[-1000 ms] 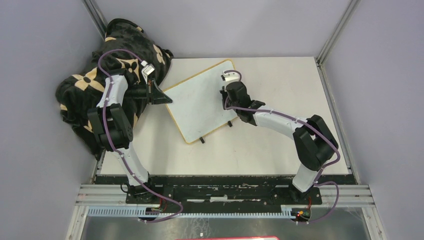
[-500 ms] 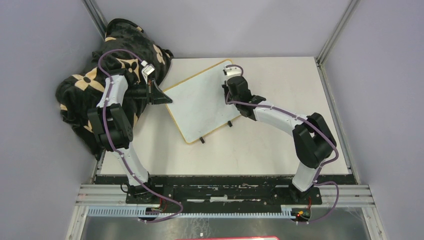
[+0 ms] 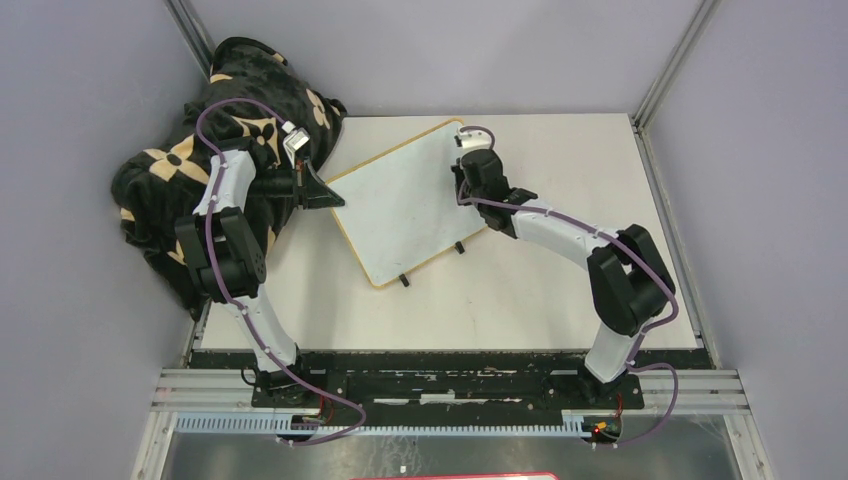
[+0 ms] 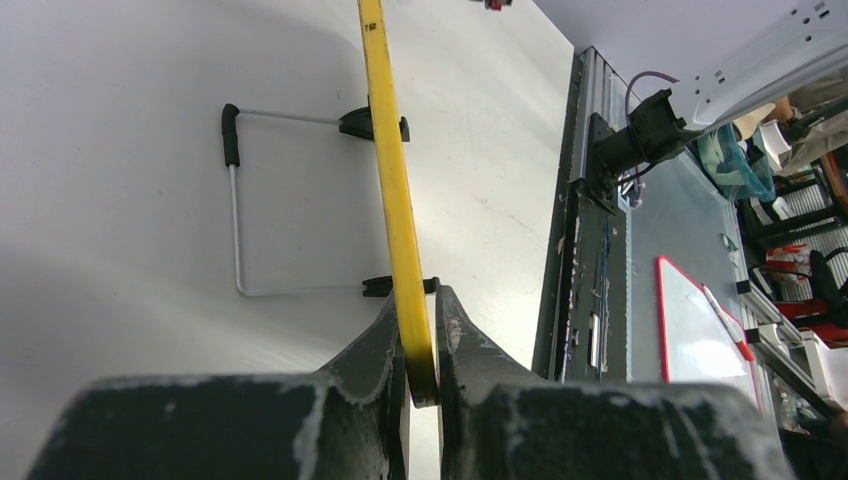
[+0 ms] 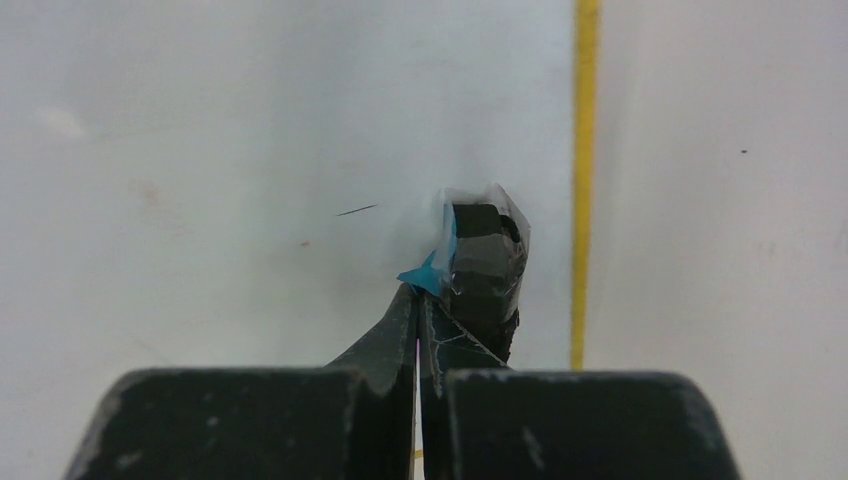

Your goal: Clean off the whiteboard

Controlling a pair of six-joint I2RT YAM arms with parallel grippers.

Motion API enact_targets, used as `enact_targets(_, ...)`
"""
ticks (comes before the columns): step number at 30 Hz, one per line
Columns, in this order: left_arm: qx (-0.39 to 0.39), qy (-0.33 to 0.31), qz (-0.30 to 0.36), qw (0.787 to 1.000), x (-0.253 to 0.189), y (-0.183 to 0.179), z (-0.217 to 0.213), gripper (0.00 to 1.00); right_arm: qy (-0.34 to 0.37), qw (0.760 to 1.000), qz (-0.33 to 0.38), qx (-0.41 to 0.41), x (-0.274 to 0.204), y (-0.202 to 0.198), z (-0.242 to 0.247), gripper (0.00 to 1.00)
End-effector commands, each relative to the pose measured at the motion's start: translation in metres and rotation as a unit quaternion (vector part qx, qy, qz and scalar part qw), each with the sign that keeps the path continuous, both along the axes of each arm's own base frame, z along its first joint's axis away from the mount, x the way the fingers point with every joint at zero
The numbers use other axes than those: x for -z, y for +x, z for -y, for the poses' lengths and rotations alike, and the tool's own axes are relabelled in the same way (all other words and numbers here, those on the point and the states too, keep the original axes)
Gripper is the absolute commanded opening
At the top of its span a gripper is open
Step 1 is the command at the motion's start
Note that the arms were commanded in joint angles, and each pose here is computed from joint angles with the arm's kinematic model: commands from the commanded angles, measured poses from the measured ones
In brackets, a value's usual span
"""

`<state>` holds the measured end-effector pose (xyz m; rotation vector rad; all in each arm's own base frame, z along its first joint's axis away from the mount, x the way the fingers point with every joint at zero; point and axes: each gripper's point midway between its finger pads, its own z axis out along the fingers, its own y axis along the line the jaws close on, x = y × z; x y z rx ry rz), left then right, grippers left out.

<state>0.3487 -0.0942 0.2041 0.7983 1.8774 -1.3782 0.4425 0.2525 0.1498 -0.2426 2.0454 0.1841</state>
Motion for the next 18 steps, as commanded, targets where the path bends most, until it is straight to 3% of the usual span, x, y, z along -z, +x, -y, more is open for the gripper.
enact_targets(1,0.02,0.037,0.033,0.999,0.004,-0.005,0.001,0.03,0.052,0.996,0.023,-0.074,-0.027,-0.025,-0.06,0.01)
enact_targets(12,0.02,0.037,0.035,0.999,0.002,-0.006,0.002,0.03,0.065,0.973,0.031,-0.218,-0.043,-0.092,-0.185,0.01)
enact_targets(18,0.02,0.039,0.038,0.998,0.001,-0.008,0.001,0.03,0.017,0.982,0.035,-0.186,-0.034,-0.08,-0.18,0.01)
